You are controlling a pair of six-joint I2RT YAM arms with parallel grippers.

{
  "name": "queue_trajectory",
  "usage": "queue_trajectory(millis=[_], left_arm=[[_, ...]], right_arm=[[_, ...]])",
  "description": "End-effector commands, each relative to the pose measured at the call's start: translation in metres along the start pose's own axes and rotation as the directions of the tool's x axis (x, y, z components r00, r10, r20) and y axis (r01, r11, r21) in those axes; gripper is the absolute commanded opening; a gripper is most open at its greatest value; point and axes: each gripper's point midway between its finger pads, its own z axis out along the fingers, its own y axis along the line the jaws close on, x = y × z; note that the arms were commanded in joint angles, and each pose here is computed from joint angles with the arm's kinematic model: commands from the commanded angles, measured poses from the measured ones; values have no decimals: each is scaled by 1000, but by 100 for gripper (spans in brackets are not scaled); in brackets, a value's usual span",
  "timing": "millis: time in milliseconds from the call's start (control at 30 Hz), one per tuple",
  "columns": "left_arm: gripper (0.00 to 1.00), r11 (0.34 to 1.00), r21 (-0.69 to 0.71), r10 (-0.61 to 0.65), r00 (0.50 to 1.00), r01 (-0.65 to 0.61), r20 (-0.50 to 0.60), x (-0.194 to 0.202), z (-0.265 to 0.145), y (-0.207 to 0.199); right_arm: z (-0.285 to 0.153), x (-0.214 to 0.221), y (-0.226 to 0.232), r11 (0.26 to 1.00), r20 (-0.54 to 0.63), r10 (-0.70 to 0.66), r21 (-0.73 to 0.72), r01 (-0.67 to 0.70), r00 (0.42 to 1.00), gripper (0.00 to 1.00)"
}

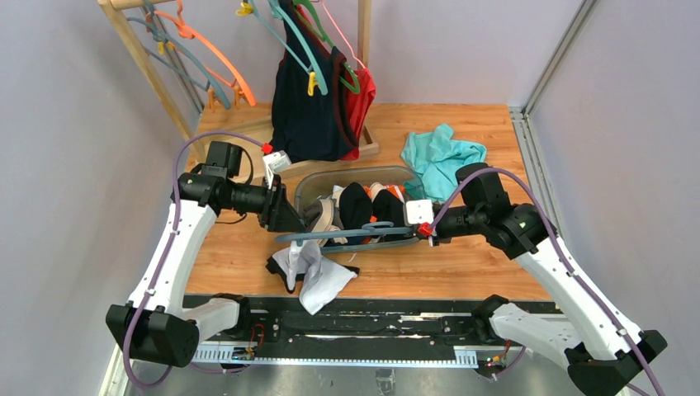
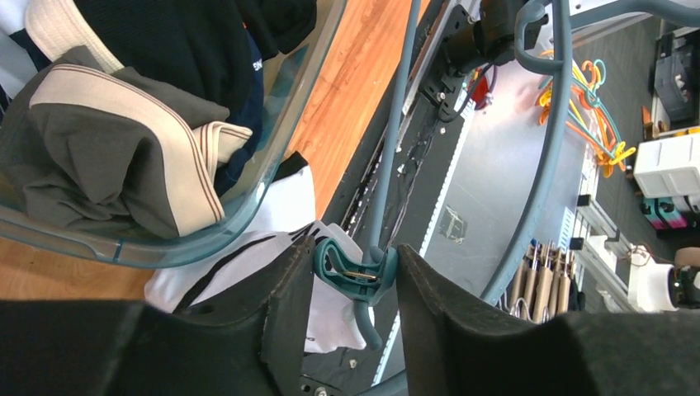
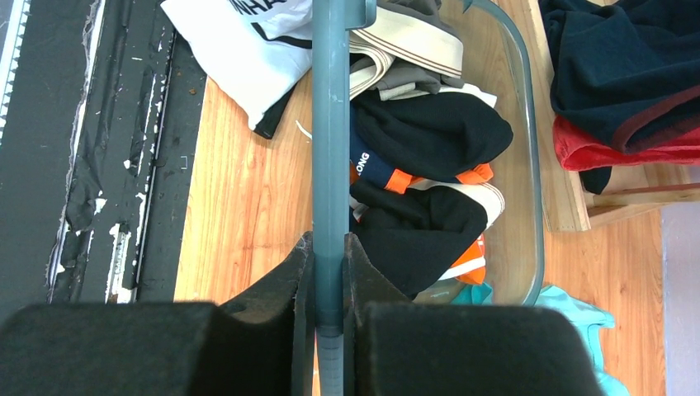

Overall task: Remove the underwear clipped to the hanger
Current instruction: Remove the underwear from the hanger, then place the hanger at the clothesline.

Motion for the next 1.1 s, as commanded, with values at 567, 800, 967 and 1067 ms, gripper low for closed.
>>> queue_trajectory(millis=[567, 800, 967, 1067], left_arm=[[61, 997, 6, 74, 997, -75, 15, 0, -2, -8], [78, 984, -58, 173, 985, -171, 24, -6, -11, -7], [82, 968, -93, 237, 971, -233, 34, -16, -17, -9], [82, 956, -102, 282, 958, -276, 44, -21, -20, -12]], right_arm=[[-2, -10, -22, 997, -7, 1, 80, 0, 1000, 1], [4, -2, -15, 999, -15, 22, 46, -21, 1000, 1], [7, -4, -10, 999, -2, 47, 9, -47, 999, 1], [9, -5, -10, 998, 1, 61, 0, -61, 998, 0]])
